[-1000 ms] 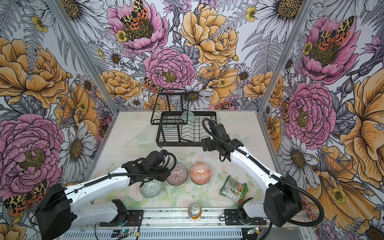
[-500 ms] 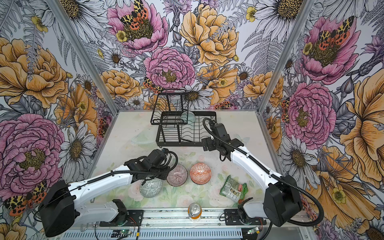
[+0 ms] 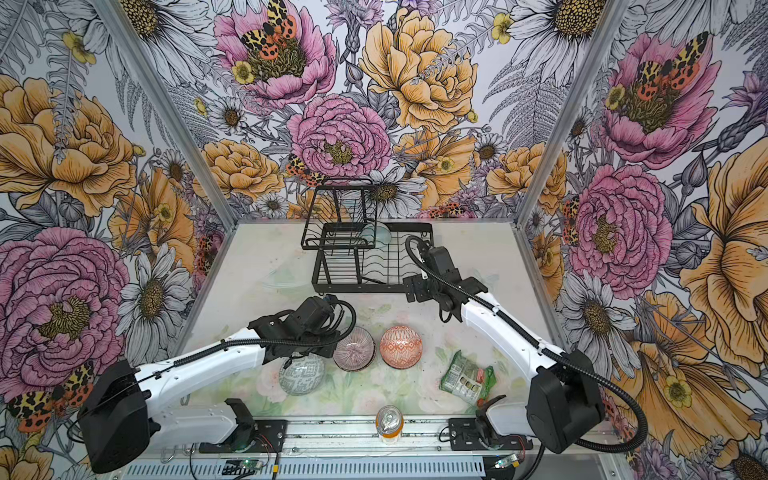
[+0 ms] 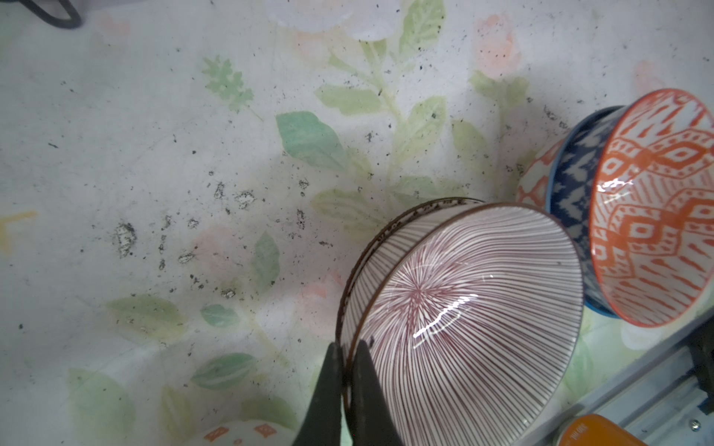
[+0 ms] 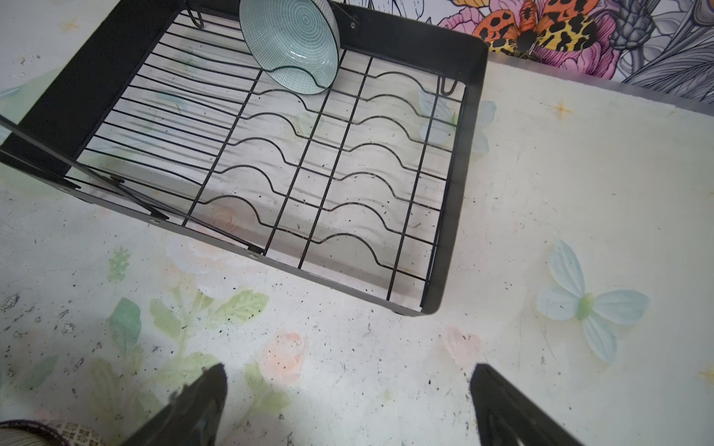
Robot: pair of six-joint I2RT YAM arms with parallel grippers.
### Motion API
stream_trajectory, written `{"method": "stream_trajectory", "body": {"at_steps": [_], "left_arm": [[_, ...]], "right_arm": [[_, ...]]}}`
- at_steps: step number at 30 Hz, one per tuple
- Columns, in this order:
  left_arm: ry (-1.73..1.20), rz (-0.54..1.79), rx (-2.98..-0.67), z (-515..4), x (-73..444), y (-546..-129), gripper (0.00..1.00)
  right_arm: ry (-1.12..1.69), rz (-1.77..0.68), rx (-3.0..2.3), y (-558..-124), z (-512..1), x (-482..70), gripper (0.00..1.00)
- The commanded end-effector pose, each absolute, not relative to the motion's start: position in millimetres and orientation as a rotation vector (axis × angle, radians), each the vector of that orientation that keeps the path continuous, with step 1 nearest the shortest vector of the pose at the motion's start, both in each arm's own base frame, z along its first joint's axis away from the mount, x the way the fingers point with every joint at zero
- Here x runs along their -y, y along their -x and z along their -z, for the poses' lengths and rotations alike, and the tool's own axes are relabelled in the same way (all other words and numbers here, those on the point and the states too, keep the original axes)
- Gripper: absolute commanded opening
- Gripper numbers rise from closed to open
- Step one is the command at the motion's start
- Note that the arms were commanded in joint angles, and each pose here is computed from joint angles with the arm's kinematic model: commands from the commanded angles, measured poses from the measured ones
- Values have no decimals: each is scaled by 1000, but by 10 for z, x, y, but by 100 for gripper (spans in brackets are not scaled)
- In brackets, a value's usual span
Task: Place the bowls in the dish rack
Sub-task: 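Grasp the rim of the pink-striped bowl with the left gripper, then lift the pink-striped bowl toward the right gripper while the right gripper approaches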
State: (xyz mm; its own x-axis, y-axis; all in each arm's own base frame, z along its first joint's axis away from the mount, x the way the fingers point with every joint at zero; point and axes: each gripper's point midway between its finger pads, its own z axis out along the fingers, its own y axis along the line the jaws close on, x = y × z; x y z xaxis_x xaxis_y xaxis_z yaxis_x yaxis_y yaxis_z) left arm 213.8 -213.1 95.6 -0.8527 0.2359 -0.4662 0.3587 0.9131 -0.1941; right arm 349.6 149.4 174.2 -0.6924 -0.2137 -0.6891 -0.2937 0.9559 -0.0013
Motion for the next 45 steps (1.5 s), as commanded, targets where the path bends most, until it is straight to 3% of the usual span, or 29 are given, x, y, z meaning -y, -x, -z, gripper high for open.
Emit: {"method": "stream_trajectory", "body": {"at_steps": [1,13,24,29,45], "left_arm": [[-401,406,-2519,-1302,2188,-2289,0],[-236,553,-2172,-2067,2315,-2674,0],[-139,503,-1880,-2571,2356,-3095,0],[-151,515,-1847,-2647,2475,-3191,0],[-167,603,-1802,-2734,2731,-3272,0]], "right_arm": [[345,-163,-2324,-3529,-1866,-1504,99],[367,-288,-2270,-3414,-2096,-1613,100],[438,-628,-2085,-3094,-2584,-1978,100],[425,-759,-1996,-3011,-2685,-2181,99],[312,-747,-2061,-3292,-2312,-2475,91]]}}
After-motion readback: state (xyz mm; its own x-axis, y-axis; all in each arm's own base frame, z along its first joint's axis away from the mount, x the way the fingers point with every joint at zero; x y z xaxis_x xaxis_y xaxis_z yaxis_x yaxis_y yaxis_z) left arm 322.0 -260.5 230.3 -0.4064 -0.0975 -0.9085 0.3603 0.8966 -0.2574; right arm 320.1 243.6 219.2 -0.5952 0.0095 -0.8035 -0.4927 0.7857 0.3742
